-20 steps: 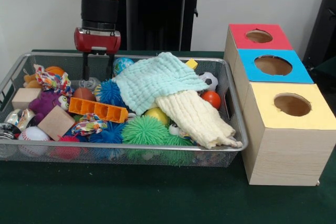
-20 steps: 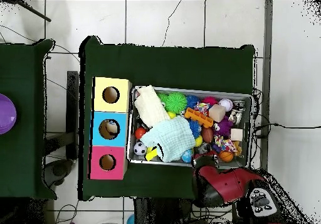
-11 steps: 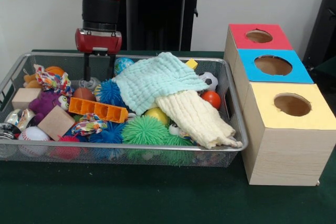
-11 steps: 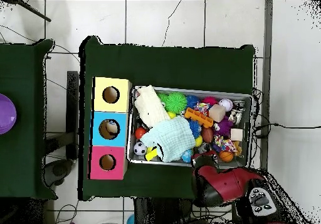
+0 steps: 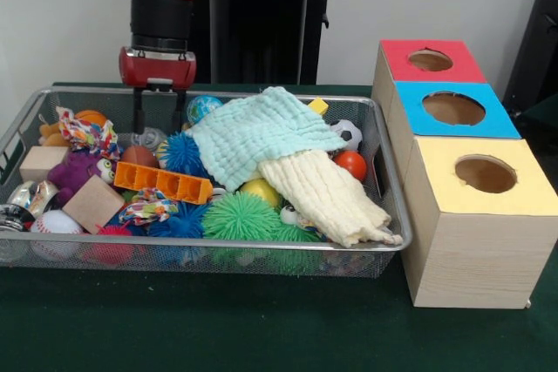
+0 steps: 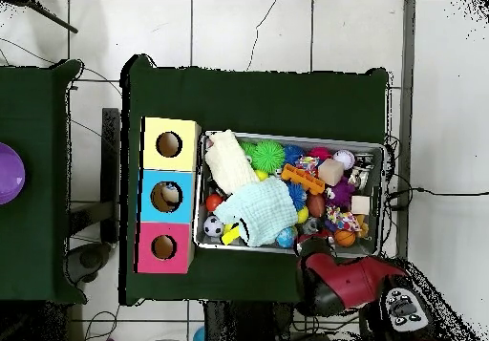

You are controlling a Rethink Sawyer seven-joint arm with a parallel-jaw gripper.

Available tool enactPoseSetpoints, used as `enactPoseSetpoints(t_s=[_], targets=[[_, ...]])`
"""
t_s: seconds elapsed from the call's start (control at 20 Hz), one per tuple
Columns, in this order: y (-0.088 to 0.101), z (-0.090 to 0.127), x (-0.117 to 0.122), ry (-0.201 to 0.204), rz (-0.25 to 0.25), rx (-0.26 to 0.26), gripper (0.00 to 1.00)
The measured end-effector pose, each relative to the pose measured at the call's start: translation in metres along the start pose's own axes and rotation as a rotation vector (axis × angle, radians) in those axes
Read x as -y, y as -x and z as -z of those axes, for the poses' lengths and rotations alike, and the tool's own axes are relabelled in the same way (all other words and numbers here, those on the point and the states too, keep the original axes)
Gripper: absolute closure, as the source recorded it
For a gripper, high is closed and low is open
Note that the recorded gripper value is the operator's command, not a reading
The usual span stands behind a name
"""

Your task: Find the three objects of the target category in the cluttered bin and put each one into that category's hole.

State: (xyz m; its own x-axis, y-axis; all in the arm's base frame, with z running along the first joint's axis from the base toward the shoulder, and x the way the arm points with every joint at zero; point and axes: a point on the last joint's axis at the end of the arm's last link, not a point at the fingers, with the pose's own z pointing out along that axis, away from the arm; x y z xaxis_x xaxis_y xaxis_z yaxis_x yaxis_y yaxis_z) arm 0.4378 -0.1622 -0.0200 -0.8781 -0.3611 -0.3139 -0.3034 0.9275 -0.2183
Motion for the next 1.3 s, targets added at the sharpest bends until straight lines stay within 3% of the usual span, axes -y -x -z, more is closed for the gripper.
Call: enactPoseSetpoints(t_s=[0.35, 0.75, 1.3], targets=[[-0.014, 0.0, 0.01, 0.001, -0.006, -0.005, 0.0], [-0.02, -0.005, 0.006, 0.012, 0.003, -0.016, 0.0], [-0.017, -0.006, -0.005, -0.002, 0.062, -0.043, 0.0]])
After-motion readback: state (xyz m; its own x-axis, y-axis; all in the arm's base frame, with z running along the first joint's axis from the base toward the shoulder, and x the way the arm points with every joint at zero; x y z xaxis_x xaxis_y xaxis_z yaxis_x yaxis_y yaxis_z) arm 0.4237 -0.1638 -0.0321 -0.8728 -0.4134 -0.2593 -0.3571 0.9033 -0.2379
